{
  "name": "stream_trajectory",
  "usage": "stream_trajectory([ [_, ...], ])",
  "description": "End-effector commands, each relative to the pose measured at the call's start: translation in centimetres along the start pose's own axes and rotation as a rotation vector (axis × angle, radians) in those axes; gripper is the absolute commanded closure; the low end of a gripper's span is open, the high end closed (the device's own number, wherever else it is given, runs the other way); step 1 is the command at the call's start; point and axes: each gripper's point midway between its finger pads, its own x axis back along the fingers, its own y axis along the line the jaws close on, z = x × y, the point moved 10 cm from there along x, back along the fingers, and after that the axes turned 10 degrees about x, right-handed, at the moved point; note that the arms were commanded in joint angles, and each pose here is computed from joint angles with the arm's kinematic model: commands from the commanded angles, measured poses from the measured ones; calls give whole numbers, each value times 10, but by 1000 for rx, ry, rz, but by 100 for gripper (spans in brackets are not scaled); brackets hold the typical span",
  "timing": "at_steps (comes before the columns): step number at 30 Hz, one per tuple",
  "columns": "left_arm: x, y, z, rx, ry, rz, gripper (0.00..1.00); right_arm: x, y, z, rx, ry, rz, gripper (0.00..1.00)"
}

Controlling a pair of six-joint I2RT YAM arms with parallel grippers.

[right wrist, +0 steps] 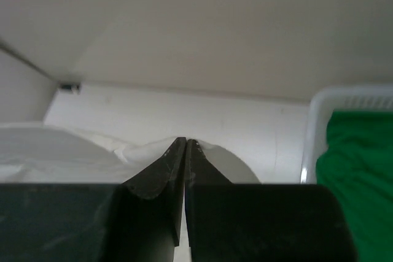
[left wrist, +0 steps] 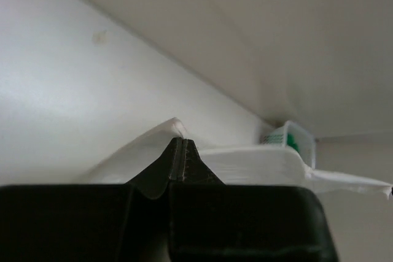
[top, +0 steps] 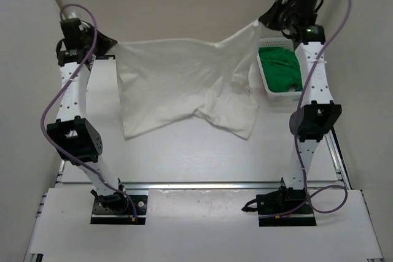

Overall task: Fold and stack the t-shirts
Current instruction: Flatten out the tshirt

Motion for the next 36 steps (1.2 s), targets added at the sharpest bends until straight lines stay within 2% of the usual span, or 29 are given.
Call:
stream_trajectory([
  [1,67,-61,-59,-10,-201,223,100,135,72,-148,199,-653,-70,100],
  [3,81,-67,-75,9,-258,273,100,161,71,-161,236,-714,-59,100],
  [7,92,-50,-91,51,-292,274,100,164,63,-154,232,-668,-98,100],
  [10,100,-33,-90,55,-304,259,100,168,62,-137,242,-577,-69,100],
  [12,112,-30,-80,30,-328,236,100,157,54,-103,219,-447,-6,100],
  [13,110,-21,-74,23,-322,207,100,170,60,-99,234,-451,-3,100],
  [14,121,-25,-66,6,-347,211,100,155,47,-68,195,-360,24,100],
  [15,113,-10,-56,10,-332,173,100,153,45,-39,177,-306,46,100],
  [17,129,-8,-33,-27,-351,154,100,160,44,2,152,-225,122,100],
  [19,131,25,1,-51,-364,28,100,167,48,63,134,-97,159,100],
  [21,159,36,33,-92,-418,-2,100,174,51,109,114,6,165,100],
  [22,156,63,50,-96,-402,-88,100,181,60,140,104,64,144,100],
  [24,177,82,88,-117,-396,-83,100,190,72,188,88,177,148,100],
  [25,180,102,106,-122,-386,-144,100,197,81,220,61,253,139,100],
  [27,172,146,143,-119,-277,-240,100,210,92,257,-13,371,104,100],
  [28,174,156,150,-115,-263,-242,100,214,94,280,-93,454,80,100],
  [30,167,195,181,-62,-141,-287,100,231,98,311,-209,523,43,100],
  [31,168,205,181,-32,-143,-297,100,234,97,319,-238,526,34,100],
  [33,166,228,195,27,-52,-296,100,248,105,324,-272,470,15,100],
  [36,163,229,195,65,-10,-276,100,261,115,311,-270,424,64,100],
])
